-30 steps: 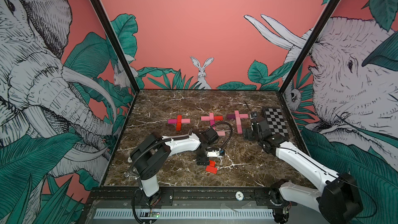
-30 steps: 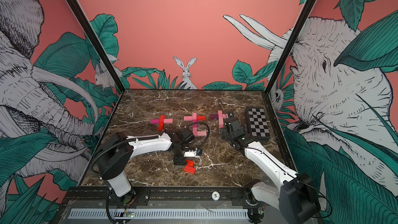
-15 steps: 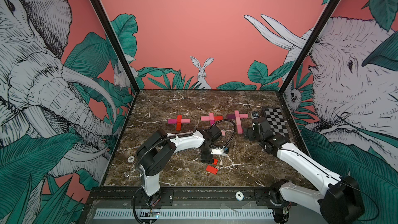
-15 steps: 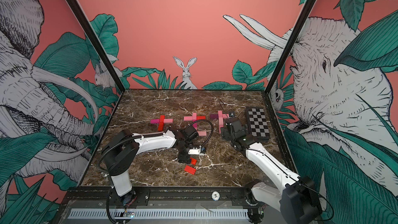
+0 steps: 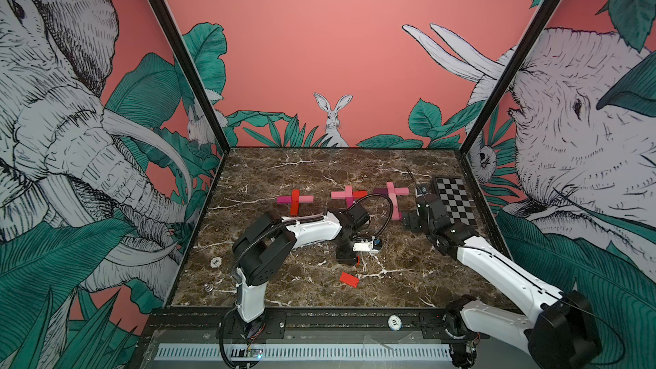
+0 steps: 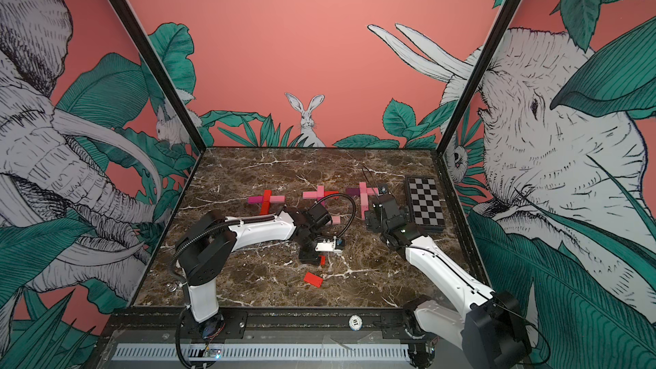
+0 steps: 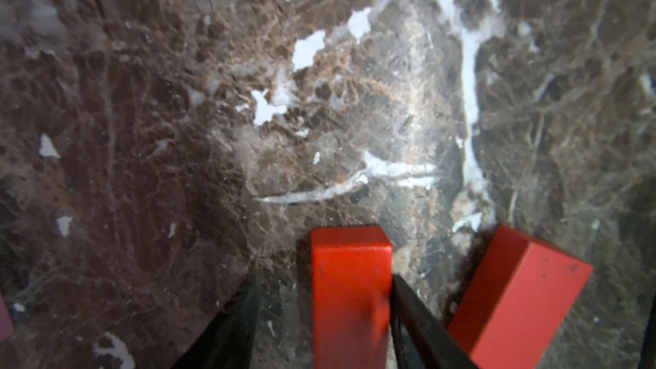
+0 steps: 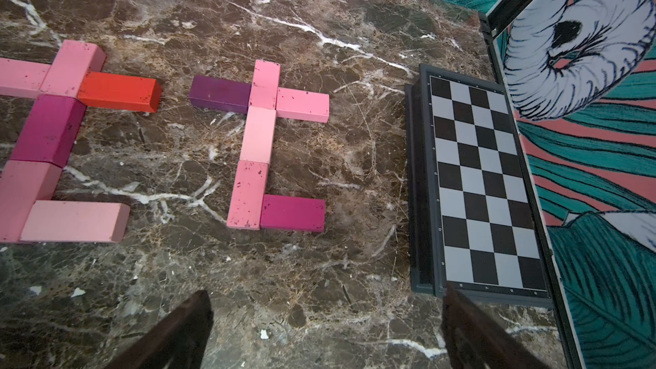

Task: Assemble the letter t with building blocks
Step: Pick up the building block from the center of the board.

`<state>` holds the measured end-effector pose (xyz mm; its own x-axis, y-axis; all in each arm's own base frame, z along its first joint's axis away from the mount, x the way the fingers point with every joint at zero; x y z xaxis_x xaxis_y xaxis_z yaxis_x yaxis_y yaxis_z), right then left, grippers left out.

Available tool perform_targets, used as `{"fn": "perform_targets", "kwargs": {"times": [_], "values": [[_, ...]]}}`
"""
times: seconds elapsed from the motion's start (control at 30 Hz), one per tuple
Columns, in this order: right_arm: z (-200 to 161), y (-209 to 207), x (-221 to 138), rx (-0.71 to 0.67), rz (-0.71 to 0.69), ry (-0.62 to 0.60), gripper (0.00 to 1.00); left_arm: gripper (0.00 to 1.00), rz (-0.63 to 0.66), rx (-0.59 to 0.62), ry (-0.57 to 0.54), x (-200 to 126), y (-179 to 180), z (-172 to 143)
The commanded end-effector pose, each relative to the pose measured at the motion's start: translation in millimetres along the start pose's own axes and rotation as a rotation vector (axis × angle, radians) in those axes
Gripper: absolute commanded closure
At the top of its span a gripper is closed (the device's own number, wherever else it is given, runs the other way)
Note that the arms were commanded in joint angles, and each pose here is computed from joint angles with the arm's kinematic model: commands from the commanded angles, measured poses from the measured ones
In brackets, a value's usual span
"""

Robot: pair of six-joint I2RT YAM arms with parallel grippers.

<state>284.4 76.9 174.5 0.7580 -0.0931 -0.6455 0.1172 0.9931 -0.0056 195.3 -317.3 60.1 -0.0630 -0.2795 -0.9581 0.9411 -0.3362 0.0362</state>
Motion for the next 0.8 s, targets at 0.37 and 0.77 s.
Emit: {"fn": "perform_targets", "kwargs": {"times": [0.37, 0.77], "values": [[2, -3, 0, 0.037, -0.006, -0.025, 0.02, 0.77, 0.049, -0.317, 0.225, 20, 4, -38], [1, 0, 3, 0.029, 0.007, -0.016, 0.02, 0.98, 0.337, -0.908, 0.257, -52, 40, -93]]}}
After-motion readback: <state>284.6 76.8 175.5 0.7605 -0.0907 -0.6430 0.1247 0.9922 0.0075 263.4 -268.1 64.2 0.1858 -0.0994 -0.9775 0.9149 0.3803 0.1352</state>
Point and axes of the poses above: each gripper's point midway between its finger pads, its own x axis out along the fingers, its own y axis along the line the jaws close on, z = x × y, the point moved 4 cm from there along -x, back along the fingers, and after that the axes turned 14 degrees about x, right-handed, at the moved point
